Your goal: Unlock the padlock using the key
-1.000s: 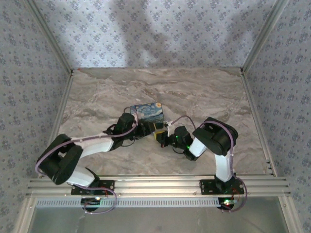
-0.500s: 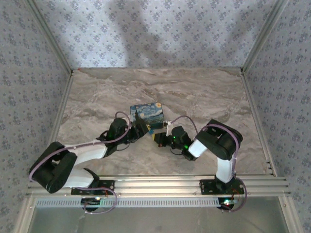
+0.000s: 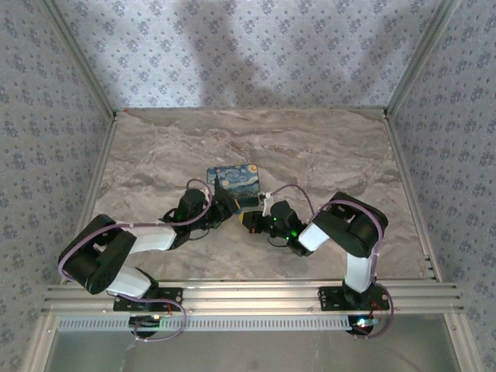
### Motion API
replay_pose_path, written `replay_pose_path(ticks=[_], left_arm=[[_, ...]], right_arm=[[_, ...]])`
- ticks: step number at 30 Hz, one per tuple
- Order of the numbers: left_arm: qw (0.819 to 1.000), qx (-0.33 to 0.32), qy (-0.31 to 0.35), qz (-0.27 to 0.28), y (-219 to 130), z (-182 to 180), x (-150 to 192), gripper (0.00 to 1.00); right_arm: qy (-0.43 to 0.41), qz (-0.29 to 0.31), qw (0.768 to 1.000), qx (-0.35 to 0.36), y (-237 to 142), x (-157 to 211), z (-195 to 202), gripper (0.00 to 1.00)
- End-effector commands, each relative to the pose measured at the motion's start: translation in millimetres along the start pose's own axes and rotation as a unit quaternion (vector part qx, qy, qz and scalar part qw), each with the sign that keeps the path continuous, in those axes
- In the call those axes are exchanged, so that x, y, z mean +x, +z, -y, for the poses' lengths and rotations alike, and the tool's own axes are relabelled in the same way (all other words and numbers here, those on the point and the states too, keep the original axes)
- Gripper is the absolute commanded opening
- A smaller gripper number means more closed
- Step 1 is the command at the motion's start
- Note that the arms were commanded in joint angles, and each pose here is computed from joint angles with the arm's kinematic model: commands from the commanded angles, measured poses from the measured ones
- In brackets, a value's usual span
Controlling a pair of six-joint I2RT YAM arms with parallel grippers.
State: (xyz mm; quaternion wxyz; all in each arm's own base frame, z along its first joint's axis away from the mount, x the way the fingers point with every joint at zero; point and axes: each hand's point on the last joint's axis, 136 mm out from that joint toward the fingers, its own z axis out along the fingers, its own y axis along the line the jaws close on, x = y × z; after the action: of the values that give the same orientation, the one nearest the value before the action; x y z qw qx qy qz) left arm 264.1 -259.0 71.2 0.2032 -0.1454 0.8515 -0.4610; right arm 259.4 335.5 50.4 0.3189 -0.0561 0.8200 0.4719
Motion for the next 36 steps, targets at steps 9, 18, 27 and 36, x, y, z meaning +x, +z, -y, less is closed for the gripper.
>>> replay_pose_path(ticks=[9, 18, 27, 36], left_arm=[[1.0, 0.01, -0.015, 0.012, 12, 1, -8, 0.53], [1.0, 0.007, -0.024, 0.009, 20, -3, -5, 0.47], [1.0, 0.004, -0.027, 0.009, 26, -5, -4, 0.38], [0.999, 0.004, -0.031, 0.011, 27, -3, -3, 0.22]], right_arm=[[0.017, 0.027, 0.999, -0.021, 1, -18, -25, 0.0], [0.032, 0.032, 0.999, -0.028, 1, -20, -29, 0.0], [0.061, 0.04, 0.997, -0.035, -1, -23, -31, 0.0], [0.07, 0.06, 0.995, -0.026, -11, -26, -26, 0.14]])
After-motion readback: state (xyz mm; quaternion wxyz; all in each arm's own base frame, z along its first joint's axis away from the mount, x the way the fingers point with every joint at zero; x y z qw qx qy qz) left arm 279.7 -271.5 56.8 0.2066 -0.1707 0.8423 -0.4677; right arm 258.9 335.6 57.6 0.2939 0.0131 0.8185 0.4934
